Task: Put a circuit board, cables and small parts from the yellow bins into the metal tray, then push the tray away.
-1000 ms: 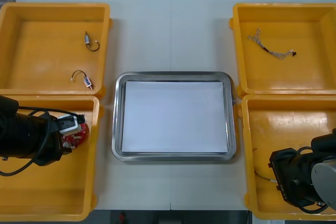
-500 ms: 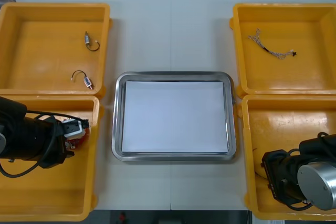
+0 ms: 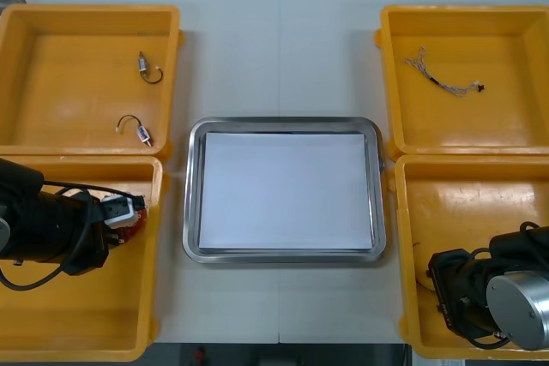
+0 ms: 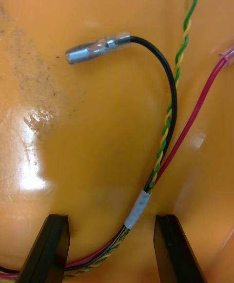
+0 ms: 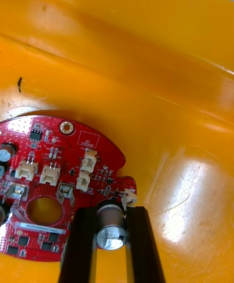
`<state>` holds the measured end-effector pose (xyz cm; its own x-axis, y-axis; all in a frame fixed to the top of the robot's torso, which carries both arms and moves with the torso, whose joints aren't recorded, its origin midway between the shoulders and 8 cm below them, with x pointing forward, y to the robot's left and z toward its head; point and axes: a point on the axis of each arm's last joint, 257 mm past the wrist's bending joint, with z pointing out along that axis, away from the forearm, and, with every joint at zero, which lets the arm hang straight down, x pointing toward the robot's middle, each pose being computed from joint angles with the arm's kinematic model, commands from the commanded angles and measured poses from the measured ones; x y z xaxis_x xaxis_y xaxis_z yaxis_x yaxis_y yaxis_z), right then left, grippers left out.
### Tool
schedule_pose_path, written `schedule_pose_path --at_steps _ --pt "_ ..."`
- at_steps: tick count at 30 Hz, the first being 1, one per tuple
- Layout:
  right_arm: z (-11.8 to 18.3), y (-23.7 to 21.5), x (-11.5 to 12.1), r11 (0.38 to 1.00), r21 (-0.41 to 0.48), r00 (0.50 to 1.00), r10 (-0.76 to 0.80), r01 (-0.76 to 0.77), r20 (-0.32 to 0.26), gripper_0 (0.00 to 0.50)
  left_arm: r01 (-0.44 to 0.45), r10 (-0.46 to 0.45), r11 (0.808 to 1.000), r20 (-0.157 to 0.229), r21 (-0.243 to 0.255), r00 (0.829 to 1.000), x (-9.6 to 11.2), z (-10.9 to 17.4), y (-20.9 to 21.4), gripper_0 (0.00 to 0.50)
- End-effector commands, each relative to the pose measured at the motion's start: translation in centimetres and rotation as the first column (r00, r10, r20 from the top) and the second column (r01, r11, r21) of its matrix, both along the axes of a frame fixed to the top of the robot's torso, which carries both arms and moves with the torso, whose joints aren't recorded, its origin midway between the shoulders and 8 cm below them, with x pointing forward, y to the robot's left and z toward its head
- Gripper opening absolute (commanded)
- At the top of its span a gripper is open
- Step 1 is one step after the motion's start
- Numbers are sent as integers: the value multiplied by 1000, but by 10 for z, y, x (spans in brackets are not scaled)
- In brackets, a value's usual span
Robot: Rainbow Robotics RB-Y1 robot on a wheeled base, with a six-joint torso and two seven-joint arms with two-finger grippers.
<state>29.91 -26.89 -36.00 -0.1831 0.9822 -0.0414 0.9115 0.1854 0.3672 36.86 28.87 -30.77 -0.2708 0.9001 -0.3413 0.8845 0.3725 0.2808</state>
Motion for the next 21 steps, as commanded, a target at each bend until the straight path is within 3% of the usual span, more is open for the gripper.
schedule_pose_path --at_steps 1,2,3,12,21 --pt "-10 9 -17 999 30 999 -35 36 -33 306 83 -86 994 41 72 995 7 11 12 0" --pt "-11 8 -18 999 29 999 -35 36 -35 81 81 -85 994 45 73 995 9 14 13 0" --pt "-11 8 -17 999 29 999 -36 37 -33 0 82 -85 994 47 74 995 10 15 14 0" --pt "-6 -1 -10 999 11 999 -43 43 -7 0 50 -53 995 34 85 998 11 40 17 0" --pt "18 -27 7 998 -32 997 -59 60 48 0 -104 104 994 -6 40 995 0 67 4 0"
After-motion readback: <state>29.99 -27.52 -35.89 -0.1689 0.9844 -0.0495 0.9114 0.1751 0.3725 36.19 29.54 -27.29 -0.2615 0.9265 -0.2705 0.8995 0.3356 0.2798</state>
